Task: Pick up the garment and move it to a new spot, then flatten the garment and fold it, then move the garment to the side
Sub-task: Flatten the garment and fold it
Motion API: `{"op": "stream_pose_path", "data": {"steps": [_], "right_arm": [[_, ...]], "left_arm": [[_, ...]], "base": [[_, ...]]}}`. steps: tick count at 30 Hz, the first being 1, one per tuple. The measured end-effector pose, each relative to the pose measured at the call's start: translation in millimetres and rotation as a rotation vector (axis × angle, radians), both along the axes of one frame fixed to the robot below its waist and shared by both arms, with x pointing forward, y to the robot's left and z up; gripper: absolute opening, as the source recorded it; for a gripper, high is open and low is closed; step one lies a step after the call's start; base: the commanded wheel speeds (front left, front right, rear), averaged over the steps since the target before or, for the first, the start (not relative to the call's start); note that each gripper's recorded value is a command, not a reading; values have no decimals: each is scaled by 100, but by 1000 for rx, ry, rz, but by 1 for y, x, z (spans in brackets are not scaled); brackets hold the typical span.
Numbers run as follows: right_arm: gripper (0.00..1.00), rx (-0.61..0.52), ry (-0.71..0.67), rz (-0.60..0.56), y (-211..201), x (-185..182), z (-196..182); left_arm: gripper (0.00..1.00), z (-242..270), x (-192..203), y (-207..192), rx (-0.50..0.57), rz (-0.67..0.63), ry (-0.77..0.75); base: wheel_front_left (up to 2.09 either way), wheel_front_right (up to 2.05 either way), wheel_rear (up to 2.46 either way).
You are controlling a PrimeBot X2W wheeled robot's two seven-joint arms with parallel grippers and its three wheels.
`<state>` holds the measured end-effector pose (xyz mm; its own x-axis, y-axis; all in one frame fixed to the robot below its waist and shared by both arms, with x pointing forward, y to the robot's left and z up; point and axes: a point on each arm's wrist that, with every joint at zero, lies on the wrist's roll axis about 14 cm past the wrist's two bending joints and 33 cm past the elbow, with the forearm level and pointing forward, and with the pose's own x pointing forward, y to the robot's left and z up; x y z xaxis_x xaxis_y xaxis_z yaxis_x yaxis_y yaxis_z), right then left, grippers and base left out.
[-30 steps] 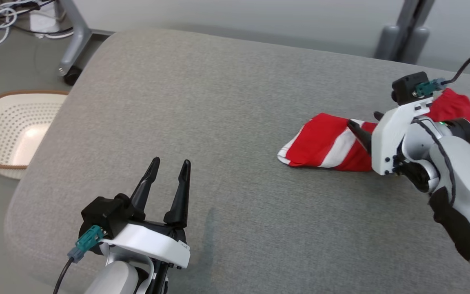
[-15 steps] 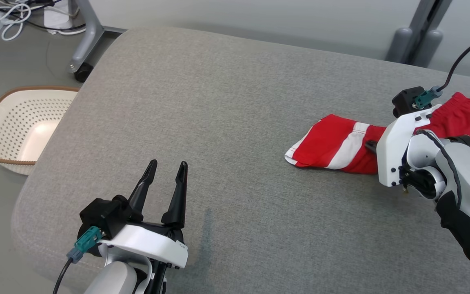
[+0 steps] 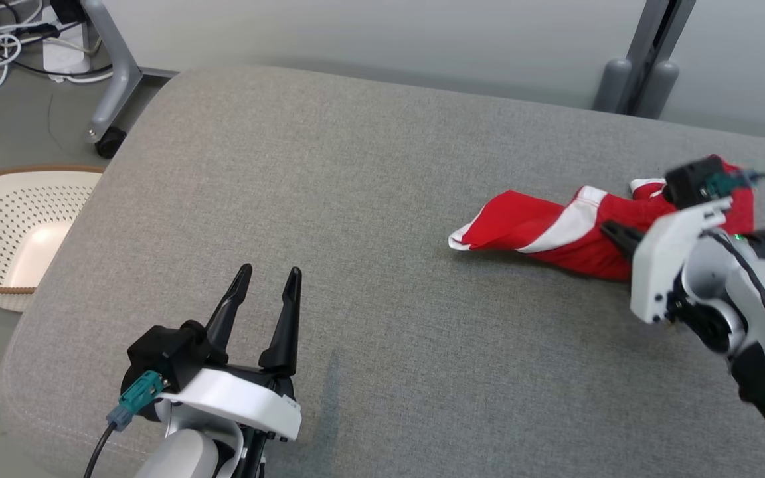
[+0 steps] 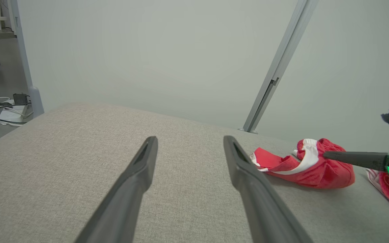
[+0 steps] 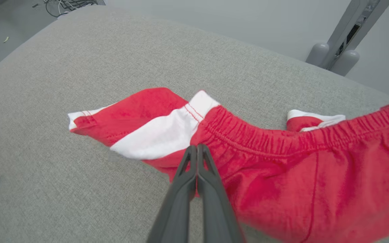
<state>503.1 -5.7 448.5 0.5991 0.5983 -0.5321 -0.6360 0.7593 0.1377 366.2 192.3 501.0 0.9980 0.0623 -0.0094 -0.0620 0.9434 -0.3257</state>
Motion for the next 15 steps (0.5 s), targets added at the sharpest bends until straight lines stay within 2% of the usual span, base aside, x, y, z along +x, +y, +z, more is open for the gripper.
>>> {"op": "stream_pose_path", "data": {"steps": [7, 15], "right_arm": [[0, 102, -18, -117, -44, -33, -16], [0, 157, 34, -357, -121, -91, -50]], "left_arm": [[100, 3, -8, -3, 2, -5, -8], [100, 6, -5, -23, 11, -83, -5]], "base": [[0, 0, 0], [0, 0, 0]]}}
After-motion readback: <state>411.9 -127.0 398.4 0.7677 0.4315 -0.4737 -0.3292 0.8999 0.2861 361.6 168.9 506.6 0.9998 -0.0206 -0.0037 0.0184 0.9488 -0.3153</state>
